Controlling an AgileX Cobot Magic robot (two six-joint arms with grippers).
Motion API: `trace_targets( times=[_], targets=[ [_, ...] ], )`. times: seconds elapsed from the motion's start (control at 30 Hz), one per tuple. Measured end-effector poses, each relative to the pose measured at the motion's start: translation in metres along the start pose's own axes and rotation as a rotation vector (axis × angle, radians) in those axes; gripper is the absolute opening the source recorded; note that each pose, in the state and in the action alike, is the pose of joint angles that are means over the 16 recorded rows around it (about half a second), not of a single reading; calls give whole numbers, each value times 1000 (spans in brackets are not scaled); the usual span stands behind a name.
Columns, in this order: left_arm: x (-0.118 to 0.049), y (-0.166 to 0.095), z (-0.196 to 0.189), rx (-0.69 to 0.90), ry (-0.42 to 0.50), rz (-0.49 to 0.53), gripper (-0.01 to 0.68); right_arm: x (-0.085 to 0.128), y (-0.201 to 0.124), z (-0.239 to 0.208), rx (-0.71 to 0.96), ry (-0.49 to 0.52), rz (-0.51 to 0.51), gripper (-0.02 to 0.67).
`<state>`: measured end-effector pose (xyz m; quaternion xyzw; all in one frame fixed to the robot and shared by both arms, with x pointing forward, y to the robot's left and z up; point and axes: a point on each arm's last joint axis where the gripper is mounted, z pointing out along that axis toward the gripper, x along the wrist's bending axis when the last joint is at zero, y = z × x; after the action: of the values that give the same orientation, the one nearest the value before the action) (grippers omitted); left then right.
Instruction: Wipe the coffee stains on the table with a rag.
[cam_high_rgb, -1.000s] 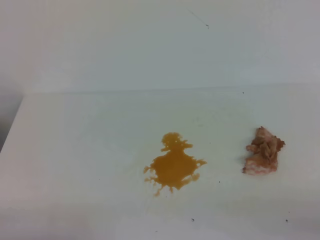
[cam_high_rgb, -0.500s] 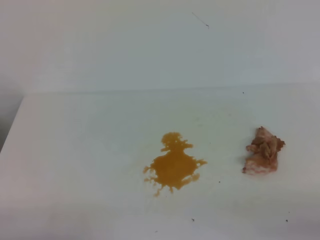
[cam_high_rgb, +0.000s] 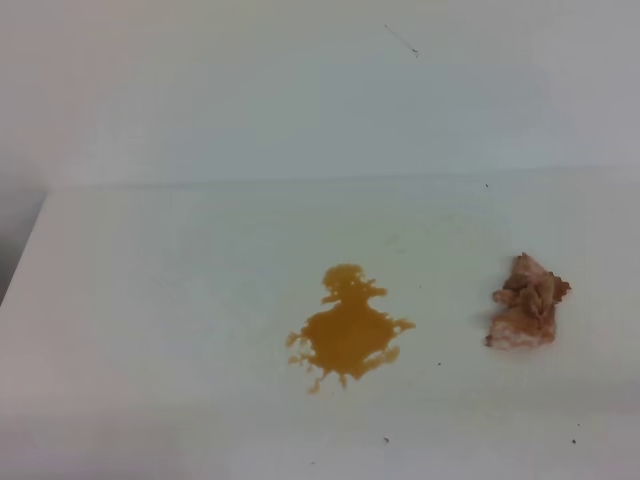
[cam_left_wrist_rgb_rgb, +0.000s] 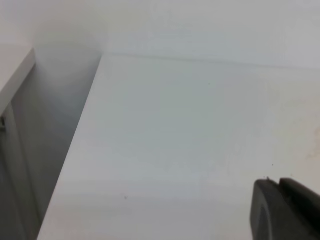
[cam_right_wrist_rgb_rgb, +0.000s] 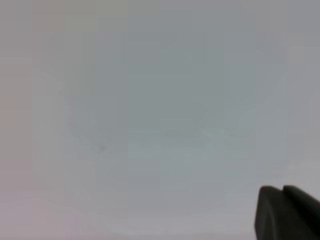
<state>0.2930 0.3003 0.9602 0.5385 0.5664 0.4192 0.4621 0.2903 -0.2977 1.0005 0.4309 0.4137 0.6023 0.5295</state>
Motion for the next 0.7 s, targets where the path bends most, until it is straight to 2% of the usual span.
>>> trace_targets(
  times=[0.23, 0.37, 0.53, 0.7],
  targets=[
    [0, 0, 0, 1, 0, 0, -3, -1, 32, 2, -162, -28, 18, -3],
    [0, 0, 0, 1, 0, 0, -3, 0, 54, 8, -190, -38, -6, -3],
    [0, 0, 0, 1, 0, 0, -3, 3, 78, 26, -118, -34, -56, -3],
    [0, 0, 0, 1, 0, 0, -3, 8, 91, 61, 54, -11, -68, -3]
  ],
)
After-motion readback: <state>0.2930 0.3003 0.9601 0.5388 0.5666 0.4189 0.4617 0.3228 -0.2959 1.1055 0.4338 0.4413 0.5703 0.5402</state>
